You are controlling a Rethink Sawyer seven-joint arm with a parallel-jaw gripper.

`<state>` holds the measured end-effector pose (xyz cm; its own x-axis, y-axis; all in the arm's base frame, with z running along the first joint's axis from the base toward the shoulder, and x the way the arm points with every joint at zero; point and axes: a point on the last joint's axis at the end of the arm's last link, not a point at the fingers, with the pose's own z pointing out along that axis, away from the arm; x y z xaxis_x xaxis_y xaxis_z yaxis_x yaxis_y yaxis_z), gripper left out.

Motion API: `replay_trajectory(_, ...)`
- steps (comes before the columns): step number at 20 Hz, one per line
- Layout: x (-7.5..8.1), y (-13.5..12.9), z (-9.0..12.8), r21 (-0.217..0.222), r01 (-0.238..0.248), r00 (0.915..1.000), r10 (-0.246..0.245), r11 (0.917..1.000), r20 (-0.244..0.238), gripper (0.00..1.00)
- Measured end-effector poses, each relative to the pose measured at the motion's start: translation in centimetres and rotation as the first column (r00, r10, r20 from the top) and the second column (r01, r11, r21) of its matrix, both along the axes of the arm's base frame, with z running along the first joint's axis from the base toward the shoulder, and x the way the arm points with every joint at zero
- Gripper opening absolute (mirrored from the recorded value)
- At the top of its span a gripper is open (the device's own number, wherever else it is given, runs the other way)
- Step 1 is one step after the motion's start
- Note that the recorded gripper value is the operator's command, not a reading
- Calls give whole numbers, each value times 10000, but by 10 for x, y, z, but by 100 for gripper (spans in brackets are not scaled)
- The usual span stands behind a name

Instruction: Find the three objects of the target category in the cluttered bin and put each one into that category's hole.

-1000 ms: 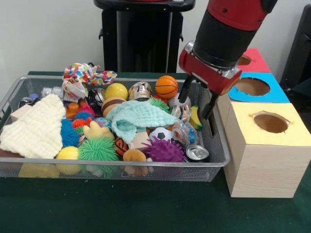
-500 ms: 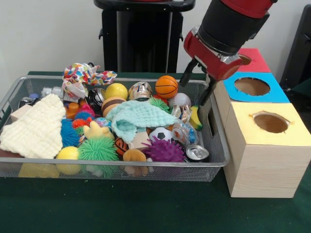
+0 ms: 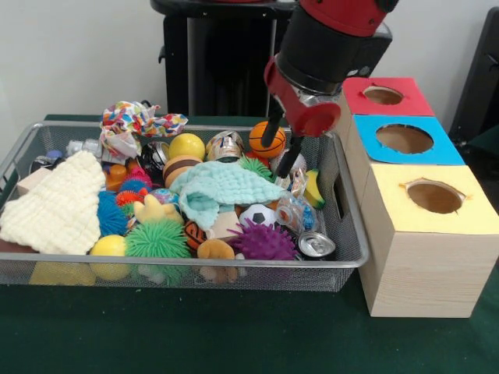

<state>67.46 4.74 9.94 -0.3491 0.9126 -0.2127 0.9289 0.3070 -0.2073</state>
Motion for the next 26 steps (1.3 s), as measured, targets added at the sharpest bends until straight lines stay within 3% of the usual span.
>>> replay_trajectory(7, 0, -34, -25, 316, 1021, 9921, -1041, 9943, 705, 100)
replay_trajectory(14, -11, -36, -50, 334, 1454, 9881, -1468, 9888, 456, 100)
replay_trajectory(26, -34, 27, -75, -161, 1385, 9902, -1382, 9902, 189, 100)
